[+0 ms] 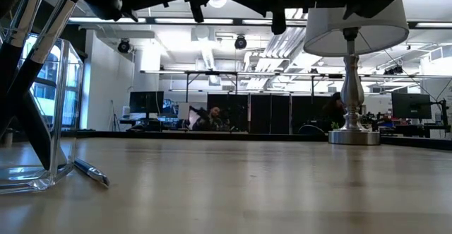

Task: Pick & Place Makeup Supplies
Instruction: Put the silver makeup brush into the transparent organizer

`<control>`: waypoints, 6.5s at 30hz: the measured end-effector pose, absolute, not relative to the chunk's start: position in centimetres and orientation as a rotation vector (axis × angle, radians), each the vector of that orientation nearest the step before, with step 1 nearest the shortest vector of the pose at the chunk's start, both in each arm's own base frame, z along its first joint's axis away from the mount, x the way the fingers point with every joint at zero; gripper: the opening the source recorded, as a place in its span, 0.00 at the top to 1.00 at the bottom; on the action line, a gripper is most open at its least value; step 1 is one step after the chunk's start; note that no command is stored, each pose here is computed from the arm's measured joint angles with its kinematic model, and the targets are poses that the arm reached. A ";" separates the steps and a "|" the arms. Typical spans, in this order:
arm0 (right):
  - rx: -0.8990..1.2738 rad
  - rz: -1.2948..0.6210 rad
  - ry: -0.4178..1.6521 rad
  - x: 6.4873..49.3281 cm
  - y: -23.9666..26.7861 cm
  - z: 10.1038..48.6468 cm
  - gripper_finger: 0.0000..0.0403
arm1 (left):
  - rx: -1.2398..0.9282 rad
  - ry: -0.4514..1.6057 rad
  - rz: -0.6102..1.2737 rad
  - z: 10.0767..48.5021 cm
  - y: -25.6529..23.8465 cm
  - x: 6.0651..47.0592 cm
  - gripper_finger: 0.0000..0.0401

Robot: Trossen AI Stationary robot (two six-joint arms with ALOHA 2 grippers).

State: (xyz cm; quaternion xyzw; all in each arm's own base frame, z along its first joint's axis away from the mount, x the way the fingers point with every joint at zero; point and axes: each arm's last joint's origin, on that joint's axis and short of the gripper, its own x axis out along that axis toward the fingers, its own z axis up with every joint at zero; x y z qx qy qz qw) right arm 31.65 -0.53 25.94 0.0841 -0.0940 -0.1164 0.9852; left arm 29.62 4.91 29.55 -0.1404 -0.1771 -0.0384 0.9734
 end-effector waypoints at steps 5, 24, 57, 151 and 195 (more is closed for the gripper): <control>0.150 -0.229 -0.187 31.7 -0.5 26.0 0.98 | -0.210 -0.355 -0.072 29.5 4.9 29.6 0.65; 0.131 -0.212 -0.172 31.7 -0.4 25.8 0.98 | -0.220 -0.359 -0.071 29.6 4.9 29.6 0.65; 0.250 -0.219 -0.038 31.7 -0.5 24.5 0.85 | -0.342 -0.197 -0.054 28.0 5.0 30.0 0.97; 0.073 -0.086 0.051 42.8 21.1 21.1 0.98 | -0.489 0.642 0.243 19.6 -1.5 17.4 1.00; 0.148 0.143 0.091 51.0 22.6 16.7 0.71 | -0.484 0.711 0.216 19.0 -1.6 17.0 1.00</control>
